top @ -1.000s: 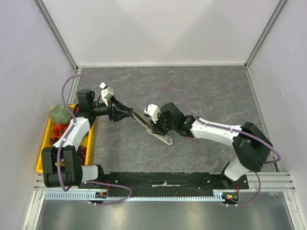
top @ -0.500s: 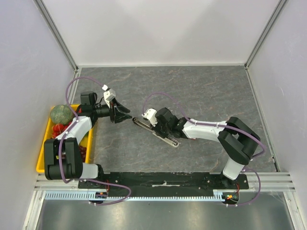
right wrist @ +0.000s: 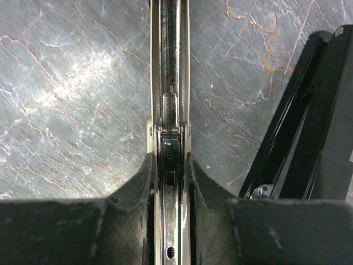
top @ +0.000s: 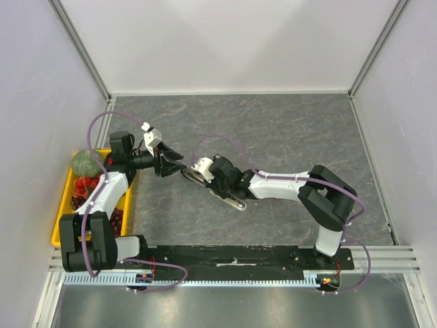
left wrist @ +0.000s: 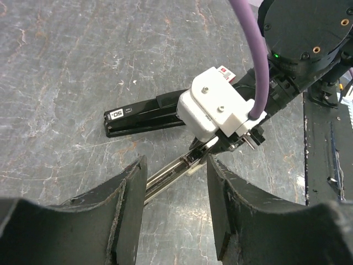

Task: Load the staples into the stapler
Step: Place the stapler at the center of the board.

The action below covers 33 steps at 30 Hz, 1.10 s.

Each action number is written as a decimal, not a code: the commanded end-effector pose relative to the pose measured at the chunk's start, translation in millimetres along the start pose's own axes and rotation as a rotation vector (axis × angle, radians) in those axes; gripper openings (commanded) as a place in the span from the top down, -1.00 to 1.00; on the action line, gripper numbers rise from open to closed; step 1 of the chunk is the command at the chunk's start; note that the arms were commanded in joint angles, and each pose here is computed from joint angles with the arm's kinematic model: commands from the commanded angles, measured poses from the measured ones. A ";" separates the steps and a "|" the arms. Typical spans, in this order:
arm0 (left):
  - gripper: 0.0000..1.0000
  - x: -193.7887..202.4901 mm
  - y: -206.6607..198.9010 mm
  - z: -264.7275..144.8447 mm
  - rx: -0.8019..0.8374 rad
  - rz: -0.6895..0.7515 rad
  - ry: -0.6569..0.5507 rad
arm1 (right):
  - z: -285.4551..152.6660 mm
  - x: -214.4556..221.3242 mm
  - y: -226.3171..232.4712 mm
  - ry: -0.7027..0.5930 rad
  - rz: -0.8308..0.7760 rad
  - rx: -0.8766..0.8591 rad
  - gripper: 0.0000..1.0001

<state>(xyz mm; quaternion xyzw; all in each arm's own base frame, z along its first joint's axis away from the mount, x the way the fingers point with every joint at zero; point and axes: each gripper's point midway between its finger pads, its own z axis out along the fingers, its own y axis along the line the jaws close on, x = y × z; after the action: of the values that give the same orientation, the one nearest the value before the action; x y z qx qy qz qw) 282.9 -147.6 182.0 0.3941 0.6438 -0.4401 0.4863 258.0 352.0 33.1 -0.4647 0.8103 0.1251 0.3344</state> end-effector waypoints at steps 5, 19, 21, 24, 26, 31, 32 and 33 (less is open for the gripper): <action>-0.08 -6.3 -2.9 -7.5 -0.019 0.098 -0.012 | 2.7 -33.9 14.0 -0.073 0.013 0.006 0.89; -0.08 -15.0 -1.4 -12.6 -0.027 0.105 -0.017 | -23.2 -58.5 7.3 -0.125 -0.064 0.014 -0.17; -0.08 -18.9 -2.4 -13.7 -0.030 0.121 -0.020 | -32.5 -67.4 0.9 -0.149 -0.088 0.031 -0.21; -0.08 -24.5 -2.9 -14.4 -0.026 0.132 -0.024 | -55.7 -84.4 -20.3 -0.203 -0.095 0.074 -0.22; -0.09 -26.7 -2.4 -13.7 -0.022 0.136 -0.024 | -71.9 -88.5 -48.0 -0.226 -0.069 0.133 -0.22; -0.11 -38.3 10.5 -5.8 -0.044 0.192 0.006 | -102.2 -74.1 -109.2 -0.248 -0.026 0.235 -0.21; -0.11 -39.9 10.5 -2.4 -0.035 0.191 0.008 | -99.0 -57.7 -115.2 -0.215 -0.031 0.248 -0.22; -0.11 -47.6 12.4 -1.0 -0.033 0.205 0.005 | -99.0 -49.0 -120.2 -0.195 -0.043 0.280 -0.22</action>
<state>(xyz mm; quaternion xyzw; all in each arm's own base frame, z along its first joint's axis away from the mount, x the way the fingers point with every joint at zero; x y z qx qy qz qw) 287.8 -141.6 204.0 0.4145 0.6345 -0.4067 0.5101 322.5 306.9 156.9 -0.4182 0.7730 0.1006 0.4663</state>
